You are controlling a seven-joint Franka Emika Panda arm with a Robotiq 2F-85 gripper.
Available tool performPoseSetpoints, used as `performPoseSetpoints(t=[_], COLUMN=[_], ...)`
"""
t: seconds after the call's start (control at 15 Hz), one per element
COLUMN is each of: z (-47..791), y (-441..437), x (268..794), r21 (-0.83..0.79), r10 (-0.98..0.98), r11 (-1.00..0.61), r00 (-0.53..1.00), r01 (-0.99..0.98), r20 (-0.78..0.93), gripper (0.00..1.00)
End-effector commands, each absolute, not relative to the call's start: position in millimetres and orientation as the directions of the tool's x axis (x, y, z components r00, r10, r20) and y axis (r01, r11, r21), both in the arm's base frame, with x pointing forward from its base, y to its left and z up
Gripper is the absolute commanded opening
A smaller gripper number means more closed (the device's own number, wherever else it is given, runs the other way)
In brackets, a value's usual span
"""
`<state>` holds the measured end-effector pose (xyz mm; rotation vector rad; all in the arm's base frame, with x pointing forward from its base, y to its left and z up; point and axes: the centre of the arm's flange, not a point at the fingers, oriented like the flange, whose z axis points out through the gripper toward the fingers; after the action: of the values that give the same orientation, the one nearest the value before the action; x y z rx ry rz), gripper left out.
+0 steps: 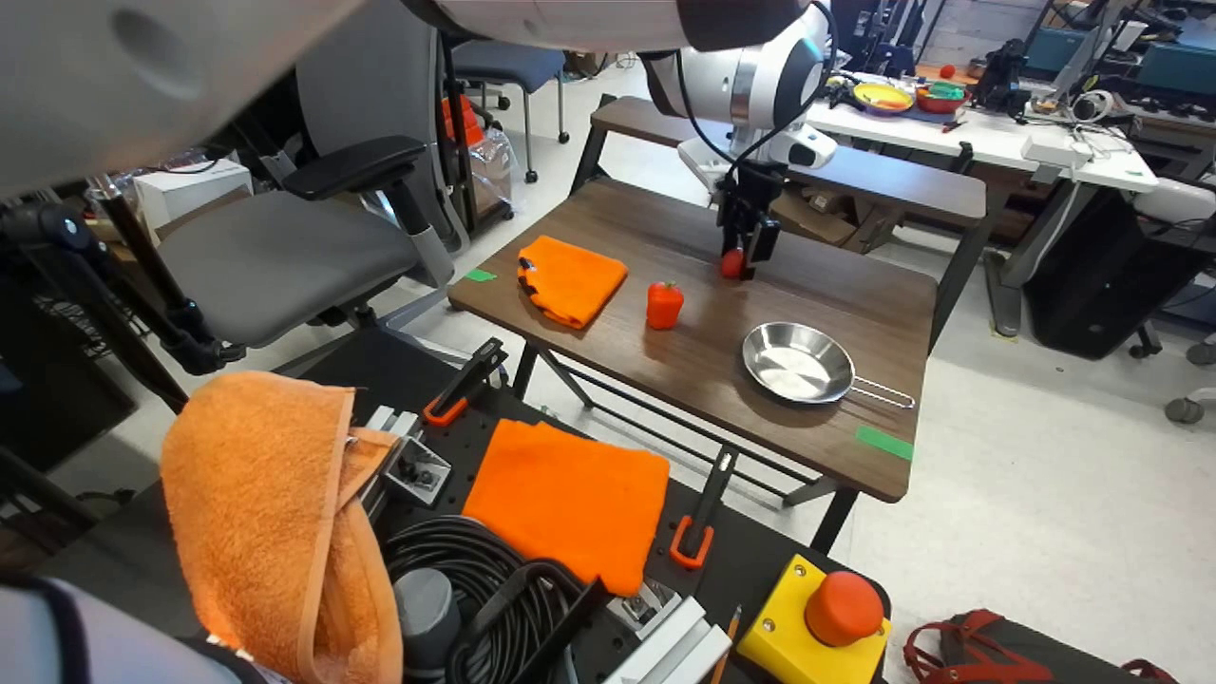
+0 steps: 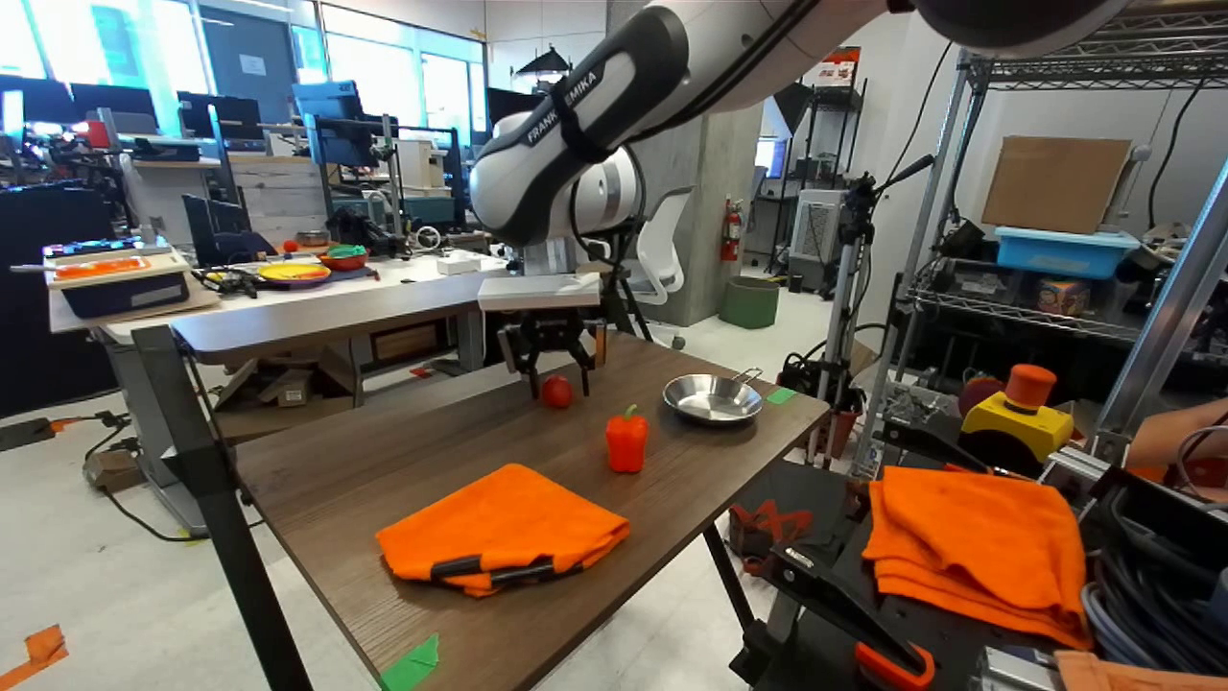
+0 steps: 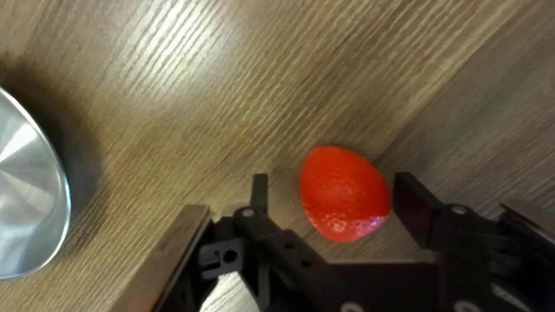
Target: Put the red thing in the pan
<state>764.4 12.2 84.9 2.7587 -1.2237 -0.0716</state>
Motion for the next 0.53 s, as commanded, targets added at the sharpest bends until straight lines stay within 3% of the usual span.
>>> performPoseSetpoints(t=[0.0,0.2,0.47], z=[83,94,121], y=[16,14,3], x=[794,794,776], r21=[0.154,0.143,0.116], r10=[-0.747,-0.748,-0.738], r11=[-0.654,-0.655,-0.671], r00=[0.664,0.663,0.674], r01=[-0.740,-0.741,-0.733], r20=[0.018,0.010,-0.010], gripper=[0.42,0.22,0.22])
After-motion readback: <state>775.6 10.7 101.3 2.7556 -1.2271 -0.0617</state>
